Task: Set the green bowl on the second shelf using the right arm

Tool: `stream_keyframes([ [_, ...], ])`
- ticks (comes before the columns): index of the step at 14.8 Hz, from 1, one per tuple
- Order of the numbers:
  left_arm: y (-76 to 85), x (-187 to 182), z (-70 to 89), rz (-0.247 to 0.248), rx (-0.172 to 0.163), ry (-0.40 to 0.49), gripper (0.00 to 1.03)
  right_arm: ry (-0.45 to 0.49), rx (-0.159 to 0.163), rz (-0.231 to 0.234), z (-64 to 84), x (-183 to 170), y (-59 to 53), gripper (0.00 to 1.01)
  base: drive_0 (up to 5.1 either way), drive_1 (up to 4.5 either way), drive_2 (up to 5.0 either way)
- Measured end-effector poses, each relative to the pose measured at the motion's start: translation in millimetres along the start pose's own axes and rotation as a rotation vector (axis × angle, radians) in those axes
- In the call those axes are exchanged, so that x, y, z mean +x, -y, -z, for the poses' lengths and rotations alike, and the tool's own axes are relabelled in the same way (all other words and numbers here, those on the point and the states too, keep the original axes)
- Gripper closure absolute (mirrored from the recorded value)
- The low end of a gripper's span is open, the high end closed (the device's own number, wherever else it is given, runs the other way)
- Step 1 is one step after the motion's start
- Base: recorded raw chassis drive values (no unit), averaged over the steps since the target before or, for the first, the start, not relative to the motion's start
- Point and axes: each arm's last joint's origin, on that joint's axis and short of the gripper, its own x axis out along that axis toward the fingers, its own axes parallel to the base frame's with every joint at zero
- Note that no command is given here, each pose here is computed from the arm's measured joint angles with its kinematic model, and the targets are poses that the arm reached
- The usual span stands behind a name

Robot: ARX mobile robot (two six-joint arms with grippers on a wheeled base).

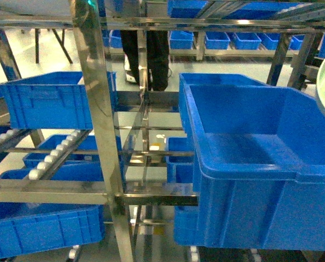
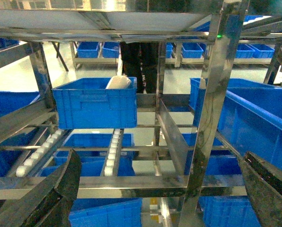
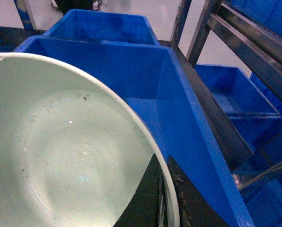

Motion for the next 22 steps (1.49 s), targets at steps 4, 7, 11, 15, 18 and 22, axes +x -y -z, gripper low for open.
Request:
stream_keyframes([
  [4,0.0,0,0.0,0.000,0.000,0.000,0.05,-0.092,-0.099,0.002,6.0,63,-24.7,0.99,0.0,0.00,0.0],
  [7,0.0,0,0.0,0.000,0.000,0.000,0.05,-0.268,-0.051,0.001,-4.6,125,-50.3,0.99,0.0,0.00,0.0],
  [11,0.0,0,0.0,0.000,0.000,0.000,0.05,-0.426,0.130,0.125,20.3,147,-49.5,0.93,0.0,0.00,0.0],
  [15,0.0,0,0.0,0.000,0.000,0.000,0.05,-0.121,0.152,0.158,-11.3,100,-42.7,0.37,0.0,0.00,0.0],
  [18,0.0,0,0.0,0.000,0.000,0.000,0.05,0.073,0.064,0.131,-39.1,40,-40.8,0.02,0.0,0.00,0.0],
  [22,0.0,0,0.0,0.000,0.000,0.000,0.05,0.035,0.028,0.135,-30.6,45,-41.1,0.03,0.0,0.00,0.0],
])
